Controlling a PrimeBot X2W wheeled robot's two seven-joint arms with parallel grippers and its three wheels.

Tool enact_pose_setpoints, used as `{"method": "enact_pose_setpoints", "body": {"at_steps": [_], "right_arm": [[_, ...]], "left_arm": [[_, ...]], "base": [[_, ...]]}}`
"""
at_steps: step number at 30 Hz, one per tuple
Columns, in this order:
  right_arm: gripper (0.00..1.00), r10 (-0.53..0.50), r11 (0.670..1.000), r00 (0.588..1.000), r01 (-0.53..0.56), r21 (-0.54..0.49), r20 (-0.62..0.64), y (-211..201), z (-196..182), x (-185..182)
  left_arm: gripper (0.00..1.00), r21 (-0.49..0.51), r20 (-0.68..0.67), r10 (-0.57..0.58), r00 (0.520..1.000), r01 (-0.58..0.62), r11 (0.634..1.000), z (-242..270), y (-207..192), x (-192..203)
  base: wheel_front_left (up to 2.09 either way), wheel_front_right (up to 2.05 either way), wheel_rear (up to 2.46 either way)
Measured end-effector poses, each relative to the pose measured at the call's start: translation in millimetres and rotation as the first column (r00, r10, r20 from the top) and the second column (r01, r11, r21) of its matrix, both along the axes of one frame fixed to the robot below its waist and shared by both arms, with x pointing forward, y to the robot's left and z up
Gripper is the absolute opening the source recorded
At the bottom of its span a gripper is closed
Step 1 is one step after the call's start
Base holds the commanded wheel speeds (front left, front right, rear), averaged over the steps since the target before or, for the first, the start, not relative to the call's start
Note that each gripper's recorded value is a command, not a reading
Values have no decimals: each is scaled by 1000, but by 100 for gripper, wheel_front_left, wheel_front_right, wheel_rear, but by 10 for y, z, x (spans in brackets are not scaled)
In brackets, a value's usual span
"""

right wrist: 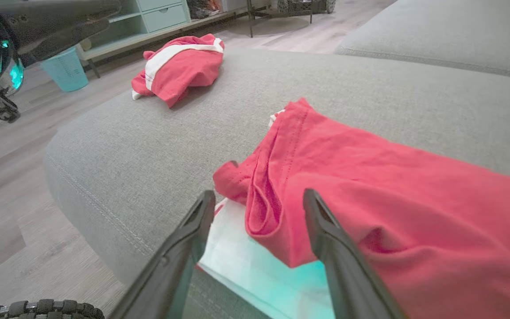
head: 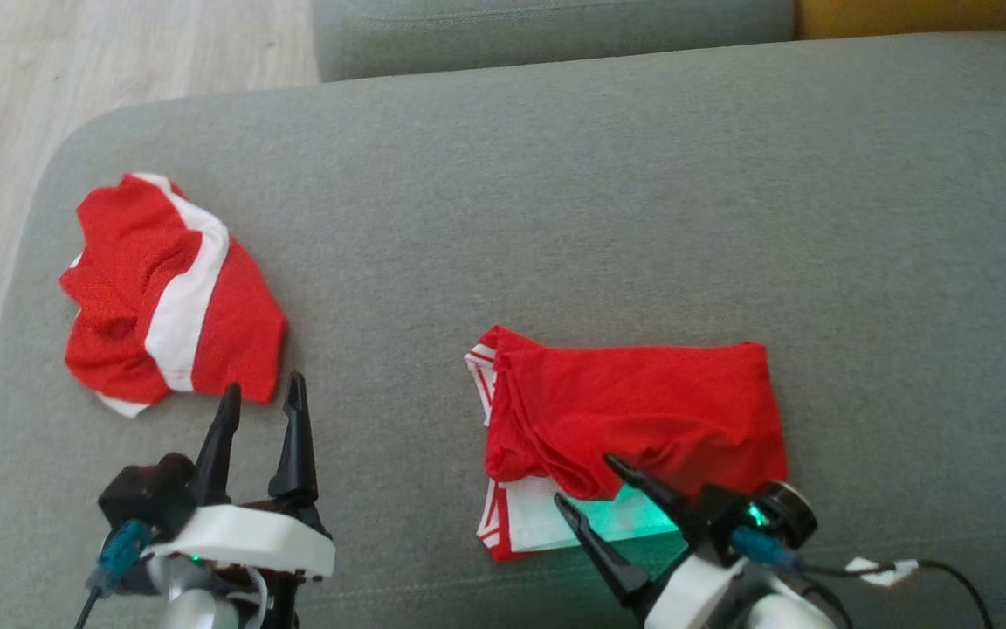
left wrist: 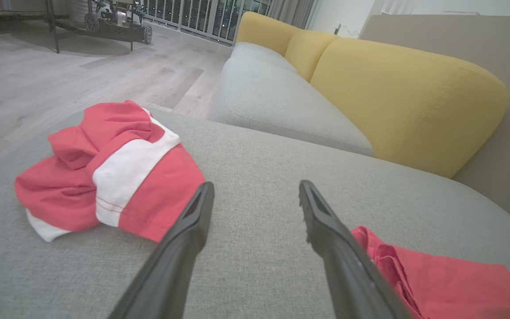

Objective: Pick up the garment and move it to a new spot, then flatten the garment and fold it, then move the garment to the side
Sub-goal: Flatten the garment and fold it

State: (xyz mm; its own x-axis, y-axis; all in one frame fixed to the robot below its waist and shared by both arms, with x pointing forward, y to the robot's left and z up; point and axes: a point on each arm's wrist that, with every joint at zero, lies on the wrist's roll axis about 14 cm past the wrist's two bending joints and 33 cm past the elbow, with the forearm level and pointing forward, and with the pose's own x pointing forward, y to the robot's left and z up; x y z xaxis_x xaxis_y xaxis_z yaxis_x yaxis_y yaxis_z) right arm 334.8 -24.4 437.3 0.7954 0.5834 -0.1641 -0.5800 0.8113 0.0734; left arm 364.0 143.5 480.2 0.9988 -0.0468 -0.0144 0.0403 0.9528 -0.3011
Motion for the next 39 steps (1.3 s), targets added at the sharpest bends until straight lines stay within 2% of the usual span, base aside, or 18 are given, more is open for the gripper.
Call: {"method": "enact_pose_setpoints", "body": {"at_steps": [11,12,13,14,25,28,29,30,35,39], "right_arm": [[100,36,998,995,-41,-53,-90,83,-315,99],[62,38,997,994,-44,-59,-99,85,-348,96],[1,38,997,994,-45,-61,-104,87,-367,100],[0,40,997,993,-47,-61,-108,94,-376,107],[0,85,994,986,-73,85,-147,406,-222,78],[0,104,992,978,-88,94,-182,462,-261,19],[20,111,991,976,-95,91,-189,478,-275,5],[100,113,991,974,-96,93,-194,485,-283,5],[100,105,992,976,-90,90,-189,477,-265,68],[100,36,994,987,-18,111,-159,327,-177,215]], "left_arm": [[100,3,-12,34,999,-34,999,-40,113,35],[100,4,-12,37,999,-37,999,-37,123,43],[100,4,-12,39,999,-39,999,-37,131,50],[100,5,-12,40,999,-40,999,-40,135,54],[100,6,-21,39,999,-39,999,-70,132,77],[100,6,-21,37,999,-37,999,-71,126,82],[100,6,-20,37,999,-36,999,-67,126,86],[100,7,-18,36,999,-36,999,-59,126,93],[100,7,-11,37,999,-37,999,-36,129,94],[100,7,-3,36,999,-36,999,-9,126,96]], "base": [[0,0,0],[0,0,0],[0,0,0],[0,0,0],[0,0,0],[0,0,0],[0,0,0],[0,0,0],[0,0,0],[0,0,0]]}}
